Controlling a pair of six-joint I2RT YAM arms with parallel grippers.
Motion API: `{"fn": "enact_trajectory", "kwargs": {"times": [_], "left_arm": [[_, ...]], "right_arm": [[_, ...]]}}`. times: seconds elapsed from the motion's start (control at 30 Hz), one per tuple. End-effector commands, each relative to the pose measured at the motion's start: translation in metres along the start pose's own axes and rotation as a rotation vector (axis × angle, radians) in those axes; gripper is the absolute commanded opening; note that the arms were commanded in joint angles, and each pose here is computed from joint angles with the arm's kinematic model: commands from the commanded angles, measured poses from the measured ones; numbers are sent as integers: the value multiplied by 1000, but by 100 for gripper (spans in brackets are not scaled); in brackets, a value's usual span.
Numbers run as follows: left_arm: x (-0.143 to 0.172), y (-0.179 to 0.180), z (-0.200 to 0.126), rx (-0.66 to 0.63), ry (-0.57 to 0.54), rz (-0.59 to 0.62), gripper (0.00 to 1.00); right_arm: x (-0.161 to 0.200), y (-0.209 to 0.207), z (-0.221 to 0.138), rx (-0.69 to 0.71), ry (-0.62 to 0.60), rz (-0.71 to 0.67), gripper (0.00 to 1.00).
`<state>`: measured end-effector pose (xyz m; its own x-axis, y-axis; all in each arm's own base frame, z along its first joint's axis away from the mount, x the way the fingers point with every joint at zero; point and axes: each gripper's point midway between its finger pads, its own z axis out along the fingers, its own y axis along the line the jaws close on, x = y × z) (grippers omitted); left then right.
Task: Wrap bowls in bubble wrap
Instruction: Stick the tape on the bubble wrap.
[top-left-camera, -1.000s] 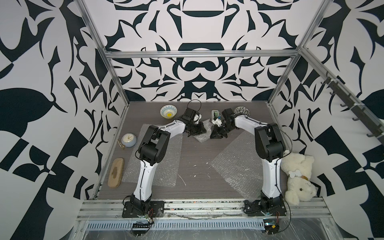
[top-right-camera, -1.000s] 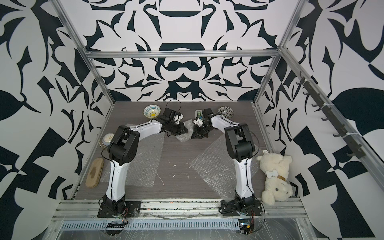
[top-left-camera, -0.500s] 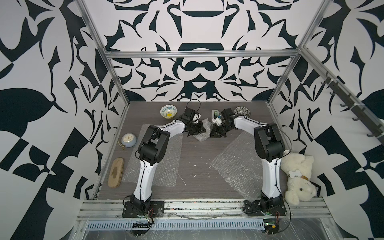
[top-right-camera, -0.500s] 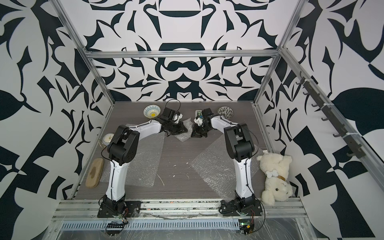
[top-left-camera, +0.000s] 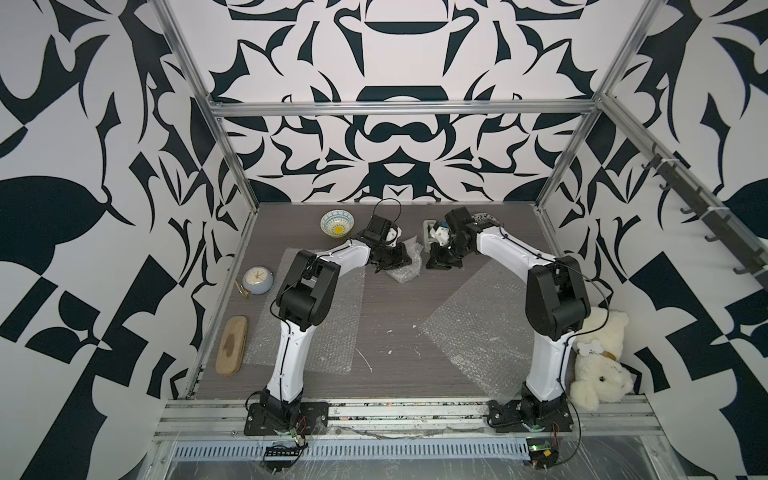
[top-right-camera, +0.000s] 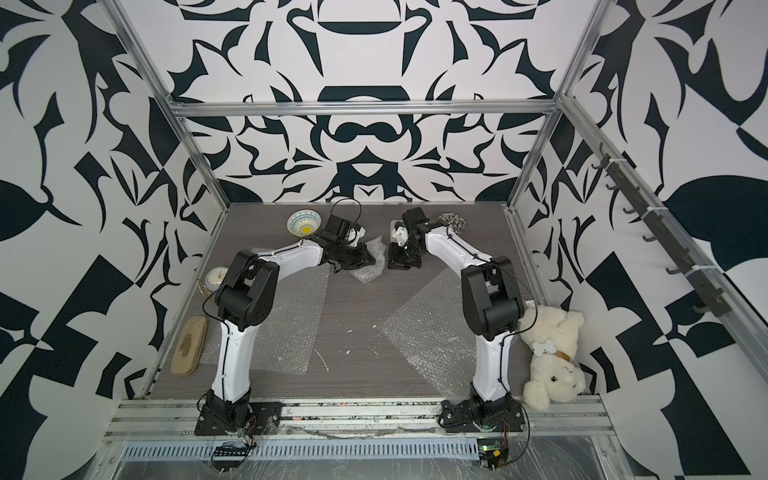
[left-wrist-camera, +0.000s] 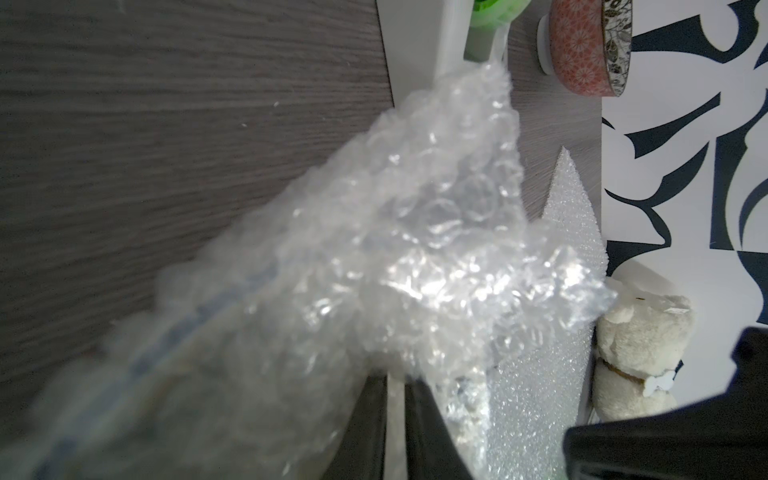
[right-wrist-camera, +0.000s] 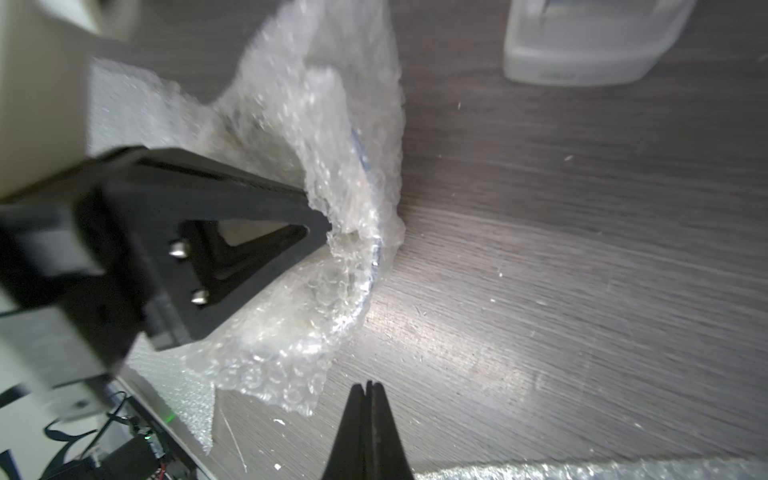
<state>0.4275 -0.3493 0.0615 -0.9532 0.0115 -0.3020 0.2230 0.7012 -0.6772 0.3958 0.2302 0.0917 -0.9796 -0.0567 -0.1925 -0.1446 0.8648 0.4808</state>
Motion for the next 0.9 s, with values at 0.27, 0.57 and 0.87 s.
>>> {"fn": "enact_trajectory", "kwargs": {"times": [0.27, 0.57, 0.87], "left_arm": [[27, 28, 19, -72, 84, -53, 15], [31, 26, 22, -66, 84, -57, 15], [35, 24, 27, -51, 81, -66, 15]], "right_arm": [[-4, 17, 30, 51, 28, -31, 4], [-17, 44, 47, -117, -18, 50, 3], [-50, 72, 50, -407, -165, 284, 2]]}}
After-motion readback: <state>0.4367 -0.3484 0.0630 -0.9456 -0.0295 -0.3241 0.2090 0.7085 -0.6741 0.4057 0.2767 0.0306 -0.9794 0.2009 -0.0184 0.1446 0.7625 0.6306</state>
